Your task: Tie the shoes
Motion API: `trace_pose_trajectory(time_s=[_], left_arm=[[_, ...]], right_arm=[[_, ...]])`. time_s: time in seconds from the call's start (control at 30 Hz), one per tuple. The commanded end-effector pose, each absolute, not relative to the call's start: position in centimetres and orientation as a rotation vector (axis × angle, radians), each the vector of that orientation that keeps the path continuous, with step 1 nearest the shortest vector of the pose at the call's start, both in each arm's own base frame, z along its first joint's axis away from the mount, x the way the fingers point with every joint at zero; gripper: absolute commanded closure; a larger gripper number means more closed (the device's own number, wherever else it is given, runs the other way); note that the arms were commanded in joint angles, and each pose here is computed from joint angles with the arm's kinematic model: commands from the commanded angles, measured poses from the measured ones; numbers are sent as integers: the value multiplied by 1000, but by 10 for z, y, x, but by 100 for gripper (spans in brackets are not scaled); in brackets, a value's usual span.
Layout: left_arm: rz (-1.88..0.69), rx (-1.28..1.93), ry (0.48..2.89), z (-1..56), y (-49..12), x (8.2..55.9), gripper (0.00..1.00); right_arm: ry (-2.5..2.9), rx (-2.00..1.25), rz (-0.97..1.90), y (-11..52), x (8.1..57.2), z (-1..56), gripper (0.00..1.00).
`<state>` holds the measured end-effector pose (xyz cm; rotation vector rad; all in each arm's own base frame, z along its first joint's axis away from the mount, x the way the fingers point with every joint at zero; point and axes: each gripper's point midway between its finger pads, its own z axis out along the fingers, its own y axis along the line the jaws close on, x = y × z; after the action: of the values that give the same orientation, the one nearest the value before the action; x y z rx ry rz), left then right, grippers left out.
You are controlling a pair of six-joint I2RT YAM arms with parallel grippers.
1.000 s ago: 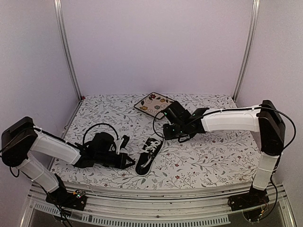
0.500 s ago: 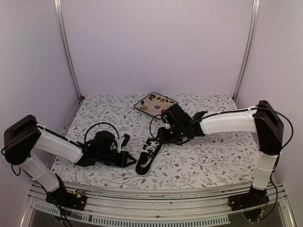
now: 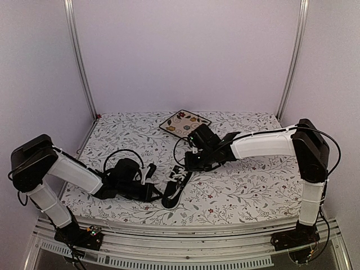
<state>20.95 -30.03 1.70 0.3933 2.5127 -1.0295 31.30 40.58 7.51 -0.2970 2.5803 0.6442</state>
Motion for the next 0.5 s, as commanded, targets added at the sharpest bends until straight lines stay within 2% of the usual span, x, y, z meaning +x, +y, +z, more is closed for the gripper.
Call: trace_pose_trajectory(time_s=[0.0, 0.13, 0.3, 0.47], left_arm=[[-1079, 467, 2522, 15, -313, 196, 100], [-1125, 509, 2511, 17, -324, 187, 100], [-1136, 540, 2521, 13, -335, 178, 100], [-1098, 503, 2520, 15, -331, 183, 100]], right_arm=[[2599, -291, 616, 403, 312, 70, 92], [2627, -296, 579, 400, 311, 58, 83], [2639, -319, 571, 401, 310, 51, 78], [2594, -295, 552, 395, 315, 66, 92]])
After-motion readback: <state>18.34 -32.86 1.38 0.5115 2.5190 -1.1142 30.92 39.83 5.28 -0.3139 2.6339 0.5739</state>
